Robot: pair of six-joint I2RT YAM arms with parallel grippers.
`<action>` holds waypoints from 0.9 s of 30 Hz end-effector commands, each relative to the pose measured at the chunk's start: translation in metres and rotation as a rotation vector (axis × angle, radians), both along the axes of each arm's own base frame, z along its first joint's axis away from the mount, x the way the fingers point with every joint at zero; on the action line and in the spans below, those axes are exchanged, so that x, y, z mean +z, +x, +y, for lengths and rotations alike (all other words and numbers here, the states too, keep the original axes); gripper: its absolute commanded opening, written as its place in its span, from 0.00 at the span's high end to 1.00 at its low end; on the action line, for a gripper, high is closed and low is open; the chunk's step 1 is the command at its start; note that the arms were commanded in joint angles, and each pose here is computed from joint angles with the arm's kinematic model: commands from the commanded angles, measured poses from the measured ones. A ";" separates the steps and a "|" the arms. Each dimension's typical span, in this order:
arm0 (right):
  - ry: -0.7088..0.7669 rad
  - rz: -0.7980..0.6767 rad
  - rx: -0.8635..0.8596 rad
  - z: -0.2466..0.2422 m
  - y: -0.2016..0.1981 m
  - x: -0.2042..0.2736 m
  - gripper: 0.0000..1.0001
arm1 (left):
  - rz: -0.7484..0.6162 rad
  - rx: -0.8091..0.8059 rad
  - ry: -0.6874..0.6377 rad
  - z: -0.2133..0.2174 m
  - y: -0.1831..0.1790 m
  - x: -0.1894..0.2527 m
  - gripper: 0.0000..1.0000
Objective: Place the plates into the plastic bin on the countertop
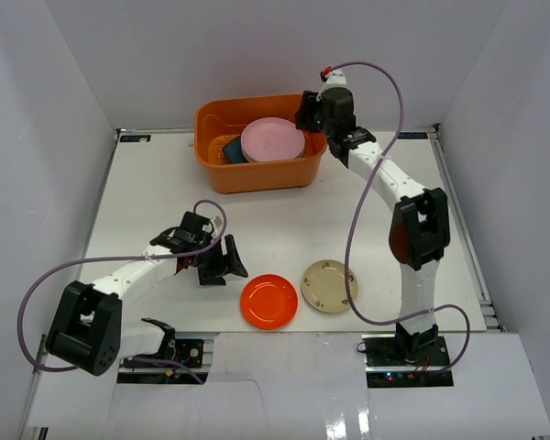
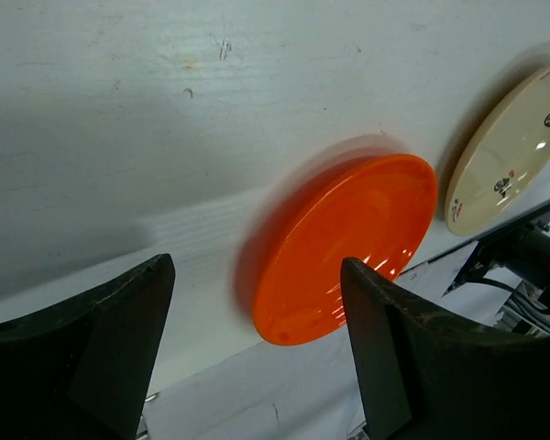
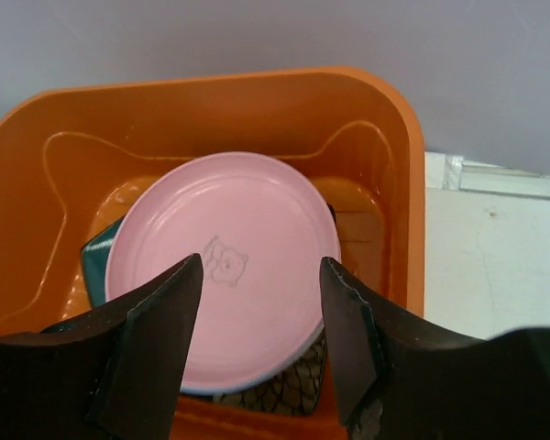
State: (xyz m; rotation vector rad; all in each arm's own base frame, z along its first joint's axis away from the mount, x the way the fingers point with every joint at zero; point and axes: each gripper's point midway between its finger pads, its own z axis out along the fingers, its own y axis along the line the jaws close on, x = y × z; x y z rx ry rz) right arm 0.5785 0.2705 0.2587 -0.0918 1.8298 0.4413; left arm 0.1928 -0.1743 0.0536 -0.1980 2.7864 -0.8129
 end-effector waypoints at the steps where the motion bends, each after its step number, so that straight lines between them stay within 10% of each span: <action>1: 0.047 -0.110 0.023 -0.020 -0.048 0.076 0.40 | 0.006 -0.070 -0.033 -0.011 -0.008 -0.004 0.17; 12: 0.059 0.219 -0.024 -0.111 -0.258 -0.095 0.62 | 0.068 -0.199 -0.032 -0.026 -0.027 -0.026 0.39; 18: 0.022 0.483 -0.054 -0.142 -0.341 -0.168 0.31 | 0.110 -0.256 -0.042 -0.029 -0.044 -0.033 0.51; 24: 0.052 0.632 -0.086 -0.154 -0.388 -0.215 0.36 | 0.080 -0.228 0.017 -0.024 -0.035 -0.035 0.95; 27: 0.067 0.679 -0.083 -0.154 -0.400 -0.233 0.46 | 0.012 -0.211 0.022 -0.025 -0.023 -0.021 1.00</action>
